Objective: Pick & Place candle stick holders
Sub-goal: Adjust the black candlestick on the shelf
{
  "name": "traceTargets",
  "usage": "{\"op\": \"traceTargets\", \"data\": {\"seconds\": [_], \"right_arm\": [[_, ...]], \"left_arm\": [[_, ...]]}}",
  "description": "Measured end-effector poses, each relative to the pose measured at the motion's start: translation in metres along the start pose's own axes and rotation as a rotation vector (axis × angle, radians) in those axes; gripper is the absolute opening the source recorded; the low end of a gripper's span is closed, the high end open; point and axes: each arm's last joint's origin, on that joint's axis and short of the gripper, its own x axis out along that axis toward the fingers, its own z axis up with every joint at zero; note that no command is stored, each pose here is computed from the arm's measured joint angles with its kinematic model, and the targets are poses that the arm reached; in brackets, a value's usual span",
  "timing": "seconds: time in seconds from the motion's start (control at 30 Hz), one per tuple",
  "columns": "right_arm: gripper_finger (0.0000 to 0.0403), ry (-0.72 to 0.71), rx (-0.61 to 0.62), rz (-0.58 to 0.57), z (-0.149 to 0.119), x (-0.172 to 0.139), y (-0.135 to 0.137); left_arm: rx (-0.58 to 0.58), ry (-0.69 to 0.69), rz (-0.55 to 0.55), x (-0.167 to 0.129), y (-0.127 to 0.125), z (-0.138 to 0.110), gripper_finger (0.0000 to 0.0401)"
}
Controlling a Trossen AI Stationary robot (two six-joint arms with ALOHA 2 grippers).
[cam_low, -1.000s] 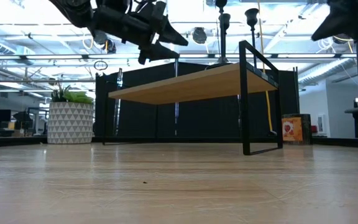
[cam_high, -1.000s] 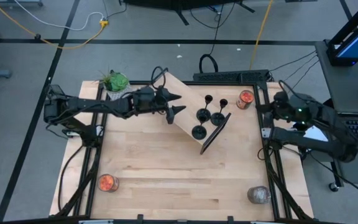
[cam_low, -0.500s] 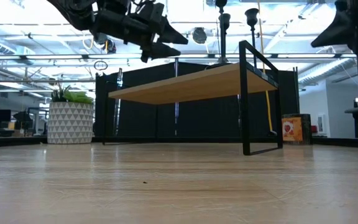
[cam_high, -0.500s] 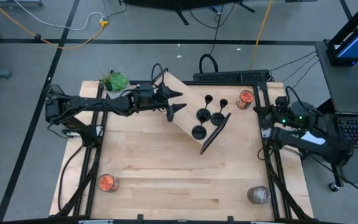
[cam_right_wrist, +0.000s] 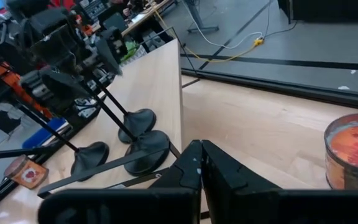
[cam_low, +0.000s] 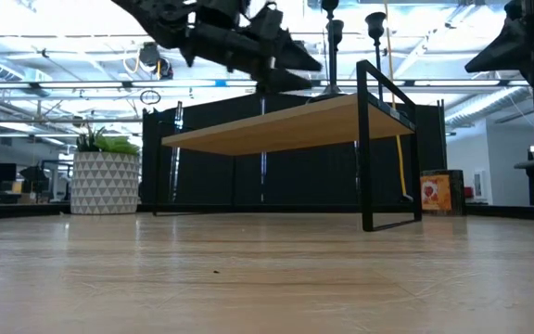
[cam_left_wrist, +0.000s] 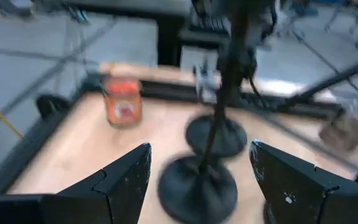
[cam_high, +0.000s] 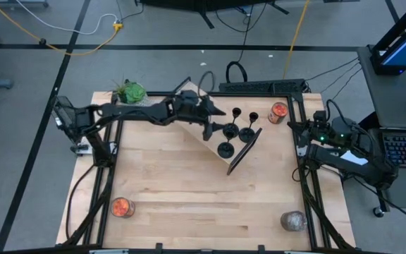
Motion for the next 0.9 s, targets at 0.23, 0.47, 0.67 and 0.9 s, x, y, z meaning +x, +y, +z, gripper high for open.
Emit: {"op": "traceTargets", "data": {"seconds": [0.23,0.47,0.67,0.9], "right_arm": [[0.0,0.001,0.0,0.0,0.0,0.0,0.0],[0.0,0.009,-0.002,-0.006,-0.001,0.0,-0.001],[0.0,0.008,0.0,-0.007,-0.001,0.0,-0.001],[0.0,0.008,0.017,-0.008,-0.001,0.0,-0.001]], "left_arm": [[0.0,0.031,-0.031,0.012,0.003,-0.008,0.0282],[0.029,0.012,-0.06,0.012,0.0,-0.007,0.0282],[0.031,0.027,-0.056,0.02,0.001,-0.015,0.0282],[0.049,-0.011,-0.06,0.025,0.002,-0.016,0.0282]]}}
